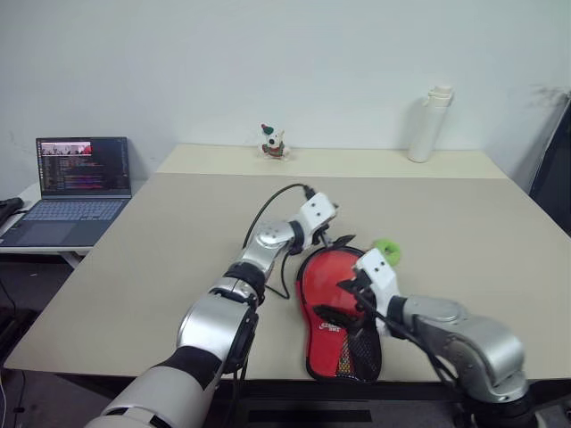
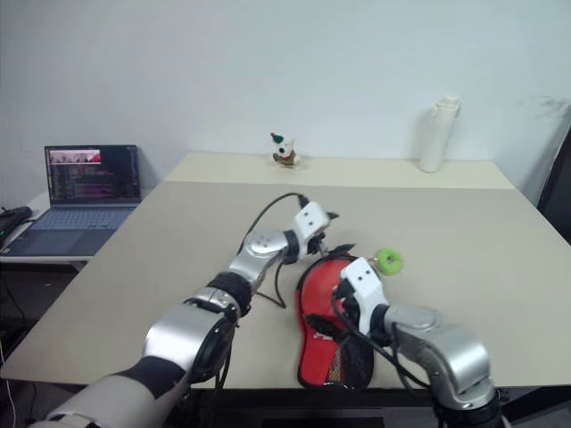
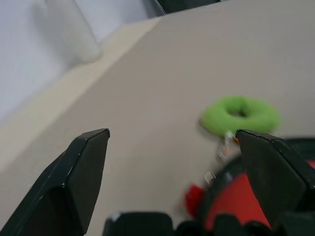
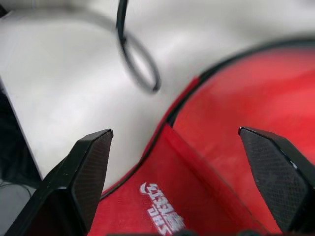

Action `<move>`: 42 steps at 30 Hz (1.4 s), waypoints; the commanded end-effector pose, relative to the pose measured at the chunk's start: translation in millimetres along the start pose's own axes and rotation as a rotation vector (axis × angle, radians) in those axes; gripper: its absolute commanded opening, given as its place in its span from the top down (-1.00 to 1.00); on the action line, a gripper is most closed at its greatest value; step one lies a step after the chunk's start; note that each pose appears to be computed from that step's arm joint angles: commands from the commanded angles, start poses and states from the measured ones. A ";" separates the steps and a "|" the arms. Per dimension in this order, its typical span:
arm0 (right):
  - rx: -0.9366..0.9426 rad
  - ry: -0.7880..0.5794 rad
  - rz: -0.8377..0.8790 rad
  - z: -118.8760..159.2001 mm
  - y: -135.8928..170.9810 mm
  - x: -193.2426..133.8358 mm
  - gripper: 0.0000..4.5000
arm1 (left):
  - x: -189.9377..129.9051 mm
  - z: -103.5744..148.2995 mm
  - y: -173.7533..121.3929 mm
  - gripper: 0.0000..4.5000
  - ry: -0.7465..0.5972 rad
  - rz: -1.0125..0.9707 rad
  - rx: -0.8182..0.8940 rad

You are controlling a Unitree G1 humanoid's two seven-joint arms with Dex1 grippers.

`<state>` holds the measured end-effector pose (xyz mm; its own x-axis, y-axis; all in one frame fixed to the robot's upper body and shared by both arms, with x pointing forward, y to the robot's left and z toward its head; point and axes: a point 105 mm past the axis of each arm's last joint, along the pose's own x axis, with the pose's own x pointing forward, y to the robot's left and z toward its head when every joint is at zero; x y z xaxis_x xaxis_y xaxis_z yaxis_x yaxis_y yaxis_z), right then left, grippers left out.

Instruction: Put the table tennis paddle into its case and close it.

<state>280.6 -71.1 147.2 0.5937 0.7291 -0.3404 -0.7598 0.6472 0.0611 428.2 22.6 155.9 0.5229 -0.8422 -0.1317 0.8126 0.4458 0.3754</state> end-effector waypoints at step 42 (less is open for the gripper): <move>0.105 0.130 -0.507 -44.8 -171.0 14.7 0.99 | -13.8 -56.8 -88.3 -1.00 0.224 -0.502 0.031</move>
<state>412.7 -179.7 98.4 0.8535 0.2901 -0.4328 -0.3502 0.9345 -0.0643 371.8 11.7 96.3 0.1554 -0.8979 -0.4118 0.9589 0.0370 0.2812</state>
